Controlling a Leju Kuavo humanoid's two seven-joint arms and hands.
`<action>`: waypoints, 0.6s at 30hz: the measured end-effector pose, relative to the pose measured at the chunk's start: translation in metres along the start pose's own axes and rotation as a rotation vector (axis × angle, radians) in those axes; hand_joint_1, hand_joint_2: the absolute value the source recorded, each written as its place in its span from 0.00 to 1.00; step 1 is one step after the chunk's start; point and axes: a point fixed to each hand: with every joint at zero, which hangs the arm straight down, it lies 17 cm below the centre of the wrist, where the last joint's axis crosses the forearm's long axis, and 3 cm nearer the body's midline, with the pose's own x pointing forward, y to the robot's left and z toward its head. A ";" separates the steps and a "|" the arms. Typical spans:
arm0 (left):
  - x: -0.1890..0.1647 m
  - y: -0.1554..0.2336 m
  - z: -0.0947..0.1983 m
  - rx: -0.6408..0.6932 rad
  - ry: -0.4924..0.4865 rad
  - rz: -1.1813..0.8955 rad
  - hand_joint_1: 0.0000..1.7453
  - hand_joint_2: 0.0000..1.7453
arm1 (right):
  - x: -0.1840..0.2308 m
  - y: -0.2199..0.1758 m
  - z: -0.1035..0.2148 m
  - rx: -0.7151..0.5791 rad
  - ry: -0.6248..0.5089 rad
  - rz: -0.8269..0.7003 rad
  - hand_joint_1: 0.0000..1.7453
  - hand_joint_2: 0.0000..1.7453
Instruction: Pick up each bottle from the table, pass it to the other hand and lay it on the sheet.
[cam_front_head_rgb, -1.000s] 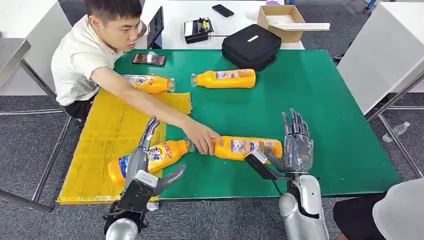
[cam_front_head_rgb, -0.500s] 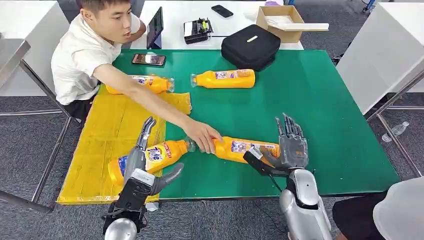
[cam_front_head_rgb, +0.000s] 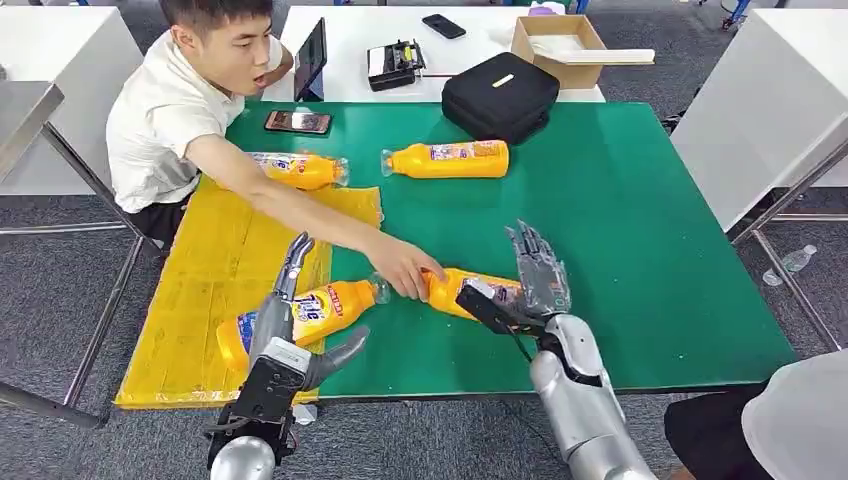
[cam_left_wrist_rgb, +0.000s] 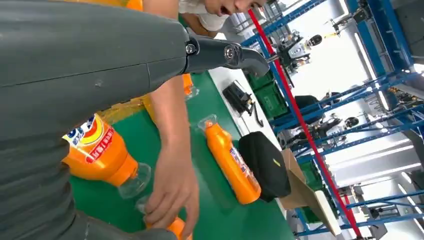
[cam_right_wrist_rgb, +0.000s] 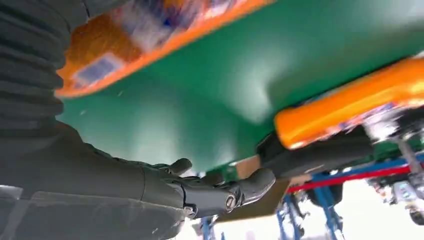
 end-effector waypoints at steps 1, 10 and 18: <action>0.000 0.000 0.000 0.000 0.000 0.000 0.00 1.00 | 0.004 0.003 0.000 0.006 -0.011 -0.014 0.00 1.00; 0.000 0.000 0.000 0.002 -0.002 -0.003 0.00 1.00 | 0.050 0.013 0.003 0.014 -0.109 -0.109 0.00 1.00; 0.001 0.000 0.000 0.002 -0.009 -0.012 0.00 1.00 | 0.099 -0.002 0.010 0.002 -0.215 -0.237 0.00 1.00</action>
